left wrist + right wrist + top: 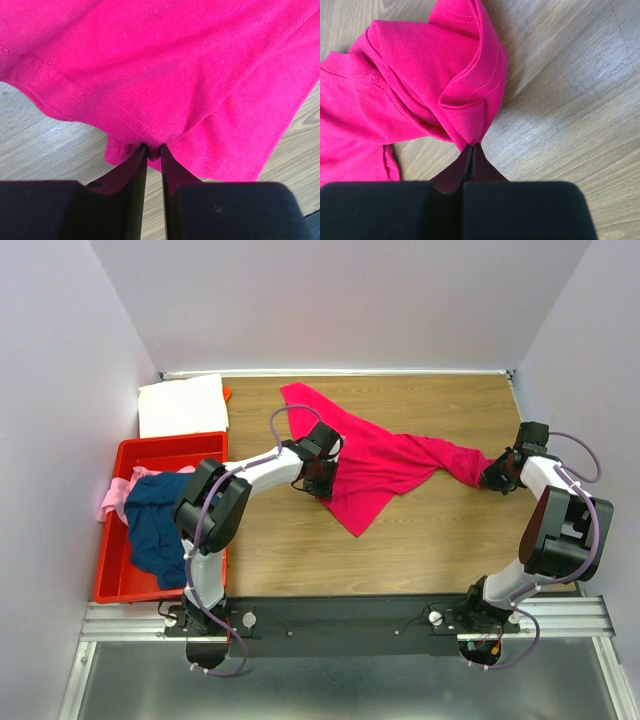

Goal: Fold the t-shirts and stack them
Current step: Flatten the tshirt out

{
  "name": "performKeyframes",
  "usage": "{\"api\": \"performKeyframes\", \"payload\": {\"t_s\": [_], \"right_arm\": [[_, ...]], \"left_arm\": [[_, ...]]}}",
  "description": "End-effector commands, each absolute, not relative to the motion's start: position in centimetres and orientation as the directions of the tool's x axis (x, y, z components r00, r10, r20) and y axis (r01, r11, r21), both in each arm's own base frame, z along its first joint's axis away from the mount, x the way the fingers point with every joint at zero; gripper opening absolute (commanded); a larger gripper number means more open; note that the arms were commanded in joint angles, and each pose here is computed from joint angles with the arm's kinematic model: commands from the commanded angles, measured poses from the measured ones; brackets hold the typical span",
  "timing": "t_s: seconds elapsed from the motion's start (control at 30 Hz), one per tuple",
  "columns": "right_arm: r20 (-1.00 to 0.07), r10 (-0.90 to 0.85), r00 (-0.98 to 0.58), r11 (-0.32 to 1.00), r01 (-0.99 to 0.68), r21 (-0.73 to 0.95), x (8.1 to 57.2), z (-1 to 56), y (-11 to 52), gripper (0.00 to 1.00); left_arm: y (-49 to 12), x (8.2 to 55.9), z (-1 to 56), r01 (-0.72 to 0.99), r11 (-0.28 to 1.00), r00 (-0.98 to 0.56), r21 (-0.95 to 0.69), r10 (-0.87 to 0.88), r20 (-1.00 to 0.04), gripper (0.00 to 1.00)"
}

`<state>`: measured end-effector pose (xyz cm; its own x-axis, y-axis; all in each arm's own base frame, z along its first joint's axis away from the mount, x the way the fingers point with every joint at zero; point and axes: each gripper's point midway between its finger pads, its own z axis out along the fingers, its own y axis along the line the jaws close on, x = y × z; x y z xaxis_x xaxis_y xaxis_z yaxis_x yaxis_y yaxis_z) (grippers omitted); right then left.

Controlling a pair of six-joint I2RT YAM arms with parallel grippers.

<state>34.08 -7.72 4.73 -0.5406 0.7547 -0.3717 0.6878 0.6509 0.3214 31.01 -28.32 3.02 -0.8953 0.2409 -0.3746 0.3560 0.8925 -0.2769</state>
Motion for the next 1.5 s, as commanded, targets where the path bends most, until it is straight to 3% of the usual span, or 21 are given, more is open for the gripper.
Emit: {"api": "performKeyframes", "payload": {"t_s": [0.0, 0.17, 0.23, 0.37, 0.6, 0.9, 1.47], "right_arm": [[-0.362, 0.747, -0.558, 0.663, 0.671, 0.333, 34.0, 4.5, -7.4, 0.0], [-0.362, 0.747, -0.558, 0.663, 0.672, 0.331, 33.9, 4.4, -7.4, 0.0], [-0.363, 0.747, -0.558, 0.663, 0.671, 0.332, 33.9, 4.4, -7.4, 0.01], [-0.364, 0.746, -0.557, 0.663, 0.672, 0.331, 33.8, 4.4, -7.4, 0.0], [-0.381, 0.742, -0.552, 0.669, 0.649, 0.363, 34.5, 5.8, -7.2, 0.0], [-0.436, 0.725, -0.534, 0.688, 0.591, 0.42, 36.0, 9.6, -7.0, 0.01], [-0.44, 0.734, -0.517, 0.675, 0.627, 0.389, 34.1, 10.1, -7.2, 0.0]], "left_arm": [[-29.1, 31.6, 5.1, 0.375, 0.883, -0.875, -0.283, 0.236, -0.422, 0.25], [-29.2, 31.8, 5.5, 0.377, 0.882, -0.871, -0.283, 0.233, -0.432, 0.19], [-29.3, 31.8, 5.7, 0.383, 0.879, -0.867, -0.285, 0.235, -0.44, 0.09], [-29.3, 32.0, 6.1, 0.38, 0.881, -0.864, -0.283, 0.229, -0.449, 0.0], [-28.1, 33.8, 9.5, 0.331, 0.903, -0.845, -0.273, 0.155, -0.512, 0.0], [-17.5, 41.9, 19.4, 0.121, 0.928, -0.719, -0.352, -0.163, -0.676, 0.0], [-10.6, 44.6, 19.1, 0.023, 0.941, -0.691, -0.336, -0.228, -0.686, 0.0]]}}
